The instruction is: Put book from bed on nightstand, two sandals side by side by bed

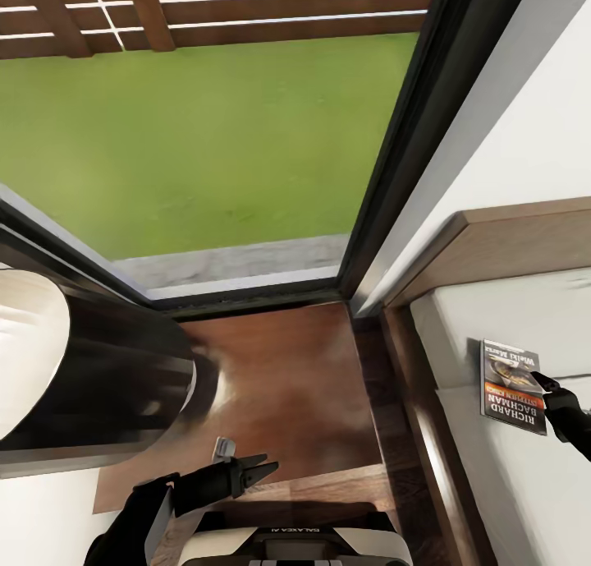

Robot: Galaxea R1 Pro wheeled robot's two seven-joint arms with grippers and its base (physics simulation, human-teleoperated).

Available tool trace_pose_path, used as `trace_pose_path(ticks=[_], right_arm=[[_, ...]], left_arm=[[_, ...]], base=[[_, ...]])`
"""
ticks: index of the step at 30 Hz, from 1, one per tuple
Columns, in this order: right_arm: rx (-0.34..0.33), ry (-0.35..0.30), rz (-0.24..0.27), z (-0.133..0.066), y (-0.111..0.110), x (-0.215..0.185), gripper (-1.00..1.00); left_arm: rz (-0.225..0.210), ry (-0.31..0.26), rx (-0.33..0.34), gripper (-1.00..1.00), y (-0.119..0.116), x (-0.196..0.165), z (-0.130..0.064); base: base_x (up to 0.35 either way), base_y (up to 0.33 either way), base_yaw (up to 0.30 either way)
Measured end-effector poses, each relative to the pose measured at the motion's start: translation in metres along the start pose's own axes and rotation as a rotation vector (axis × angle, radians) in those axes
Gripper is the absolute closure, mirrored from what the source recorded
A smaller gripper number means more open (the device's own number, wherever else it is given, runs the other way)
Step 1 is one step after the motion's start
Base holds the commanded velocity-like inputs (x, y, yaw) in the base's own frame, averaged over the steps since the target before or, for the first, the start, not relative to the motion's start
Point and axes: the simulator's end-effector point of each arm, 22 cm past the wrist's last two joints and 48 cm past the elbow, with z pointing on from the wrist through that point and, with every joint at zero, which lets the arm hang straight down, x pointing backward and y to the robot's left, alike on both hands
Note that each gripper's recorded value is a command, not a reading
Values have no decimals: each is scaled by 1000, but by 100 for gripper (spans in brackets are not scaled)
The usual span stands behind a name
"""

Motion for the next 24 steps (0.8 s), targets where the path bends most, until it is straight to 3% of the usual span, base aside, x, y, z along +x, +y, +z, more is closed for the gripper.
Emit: trace_pose_path(ticks=[24], right_arm=[[0,1,0,0,0,0,-100]], left_arm=[[0,0,0,-100,0,0,0]], base=[[0,0,0]])
